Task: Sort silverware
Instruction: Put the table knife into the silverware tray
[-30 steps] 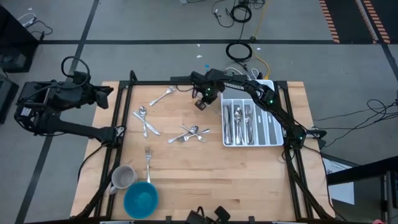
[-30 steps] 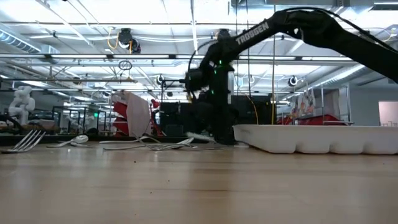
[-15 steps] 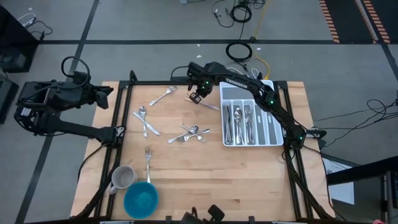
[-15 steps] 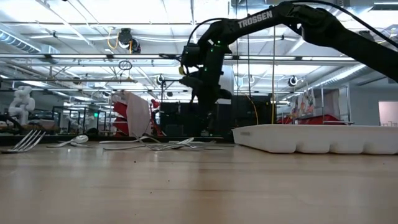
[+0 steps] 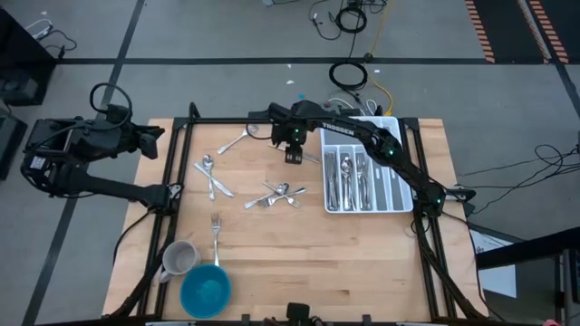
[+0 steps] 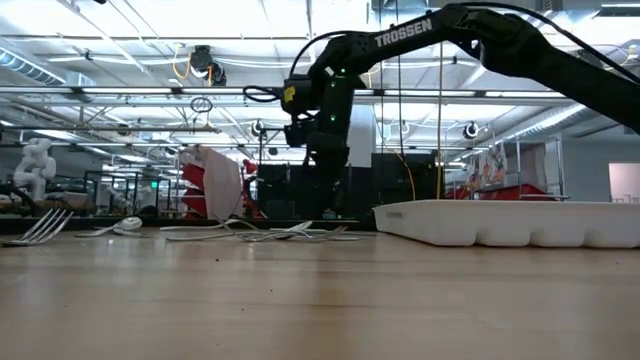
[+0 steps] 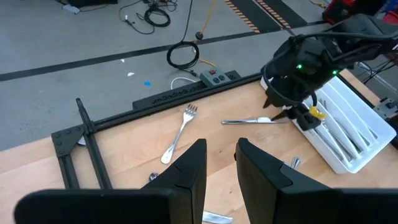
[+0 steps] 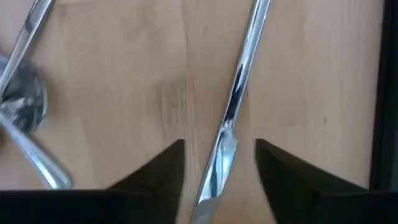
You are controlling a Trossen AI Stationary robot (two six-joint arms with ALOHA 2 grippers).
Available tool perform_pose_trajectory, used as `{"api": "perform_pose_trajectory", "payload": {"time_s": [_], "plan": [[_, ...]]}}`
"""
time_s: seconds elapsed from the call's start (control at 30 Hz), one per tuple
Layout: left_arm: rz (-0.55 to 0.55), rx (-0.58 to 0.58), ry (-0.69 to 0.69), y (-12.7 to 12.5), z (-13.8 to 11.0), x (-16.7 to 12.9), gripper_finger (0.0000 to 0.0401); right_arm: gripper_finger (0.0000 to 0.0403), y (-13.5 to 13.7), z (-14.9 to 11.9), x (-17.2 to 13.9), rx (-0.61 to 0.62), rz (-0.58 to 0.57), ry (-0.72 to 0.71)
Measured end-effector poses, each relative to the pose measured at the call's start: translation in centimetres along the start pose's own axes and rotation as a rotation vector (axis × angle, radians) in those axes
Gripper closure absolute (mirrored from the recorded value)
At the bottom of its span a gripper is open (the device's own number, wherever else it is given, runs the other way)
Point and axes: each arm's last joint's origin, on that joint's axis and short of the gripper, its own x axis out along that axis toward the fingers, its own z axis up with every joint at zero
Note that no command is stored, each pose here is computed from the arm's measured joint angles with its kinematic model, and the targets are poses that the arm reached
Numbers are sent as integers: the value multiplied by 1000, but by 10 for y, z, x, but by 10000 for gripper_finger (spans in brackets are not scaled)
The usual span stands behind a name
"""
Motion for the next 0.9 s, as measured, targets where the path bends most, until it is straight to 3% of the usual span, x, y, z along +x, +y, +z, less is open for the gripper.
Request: {"api": "perform_pose_trajectory", "payload": {"time_s": [0.1,0.2,0.47,0.6,0.8,0.9], "plan": [[0,-1,0,0,0,0,311,165,-2,2,11,24,-22,9],[-1,-1,1,0,0,0,311,137,-5,2,26,37,-33,27],[1,-1,-2,0,0,0,311,143,-8,0,62,79,-28,93],[8,0,-8,0,0,0,311,168,-9,0,67,117,-57,96],[11,1,-10,0,0,0,311,279,-17,-5,67,158,-62,115],[11,1,-10,0,0,0,311,305,-20,-9,66,141,-76,153]]}}
